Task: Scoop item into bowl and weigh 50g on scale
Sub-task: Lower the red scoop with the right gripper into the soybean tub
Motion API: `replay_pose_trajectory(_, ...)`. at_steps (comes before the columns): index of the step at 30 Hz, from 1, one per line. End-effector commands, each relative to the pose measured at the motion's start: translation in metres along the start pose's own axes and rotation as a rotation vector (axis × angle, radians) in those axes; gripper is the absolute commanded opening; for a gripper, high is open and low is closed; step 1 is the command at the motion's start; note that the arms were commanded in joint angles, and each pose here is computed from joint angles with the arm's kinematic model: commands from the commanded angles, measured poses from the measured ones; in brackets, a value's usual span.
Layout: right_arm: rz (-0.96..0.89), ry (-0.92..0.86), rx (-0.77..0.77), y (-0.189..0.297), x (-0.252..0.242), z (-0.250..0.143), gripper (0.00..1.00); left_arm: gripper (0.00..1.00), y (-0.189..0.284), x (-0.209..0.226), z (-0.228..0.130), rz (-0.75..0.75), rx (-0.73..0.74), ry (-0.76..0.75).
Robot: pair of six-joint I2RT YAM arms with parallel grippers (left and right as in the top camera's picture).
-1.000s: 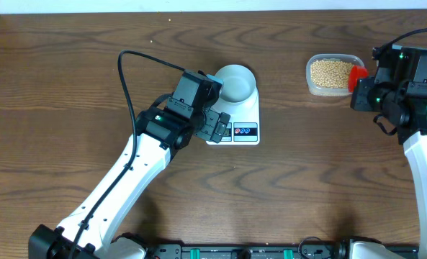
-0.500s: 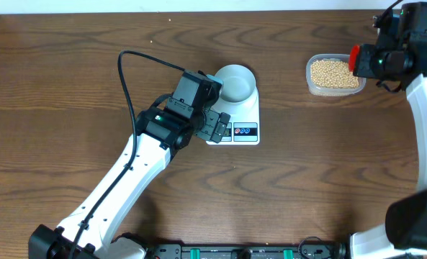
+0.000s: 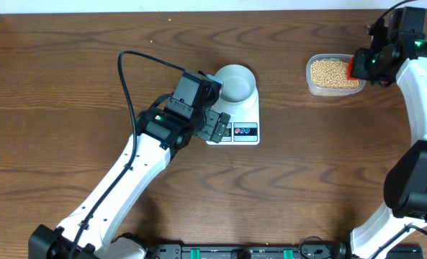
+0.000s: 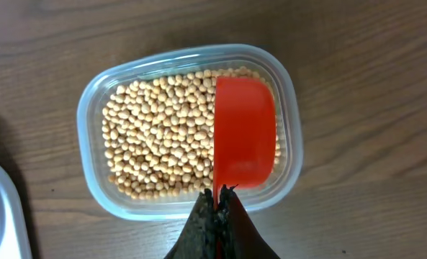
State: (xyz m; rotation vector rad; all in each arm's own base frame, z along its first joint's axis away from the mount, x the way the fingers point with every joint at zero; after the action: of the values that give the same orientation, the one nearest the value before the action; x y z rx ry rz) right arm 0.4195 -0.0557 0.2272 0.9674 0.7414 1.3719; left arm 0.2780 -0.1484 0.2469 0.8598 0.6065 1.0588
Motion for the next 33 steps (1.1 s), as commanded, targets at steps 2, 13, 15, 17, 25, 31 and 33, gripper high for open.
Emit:
replay_pose_trajectory(2, 0.016, -0.021, 0.026, -0.015, -0.003, 0.001, 0.01, 0.98, 0.008, 0.002, 0.004, 0.008, -0.026, -0.010)
replay_pose_trajectory(13, 0.098, -0.041, 0.093, -0.041, 0.000, -0.006, 0.01, 0.98, 0.008, 0.002, 0.004, 0.008, -0.026, -0.010)
replay_pose_trajectory(15, 0.108, -0.041, 0.090, -0.041, 0.001, -0.006, 0.01, 0.98, 0.008, 0.002, 0.004, 0.008, -0.026, -0.010)
replay_pose_trajectory(17, 0.114, -0.041, 0.090, -0.041, 0.001, -0.006, 0.01, 0.98, 0.008, 0.001, 0.006, 0.007, -0.036, -0.010)
replay_pose_trajectory(25, 0.113, -0.043, 0.099, -0.040, 0.001, -0.007, 0.01, 0.98, 0.009, 0.002, 0.004, 0.009, -0.025, -0.017)
replay_pose_trajectory(31, 0.113, -0.043, 0.097, -0.040, 0.001, -0.007, 0.01, 0.98, 0.032, 0.002, 0.002, 0.003, -0.073, -0.009)
replay_pose_trajectory(33, 0.113, -0.042, 0.096, -0.040, 0.001, -0.007, 0.01, 0.98, 0.047, 0.003, 0.003, -0.001, -0.119, -0.007)
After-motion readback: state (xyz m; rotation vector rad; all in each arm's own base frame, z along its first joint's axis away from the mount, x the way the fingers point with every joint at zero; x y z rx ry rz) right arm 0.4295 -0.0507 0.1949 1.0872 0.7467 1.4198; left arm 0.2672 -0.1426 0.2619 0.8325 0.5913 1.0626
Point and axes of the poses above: each gripper's point midway between its finger pads, its own y axis back along the fingers, its own x axis along the line the jaws close on, z = x × y, the point moved 10 cm from there along y, back along the fingers, and after that the axes turned 4 degrees about y, right-handed, at the moved point
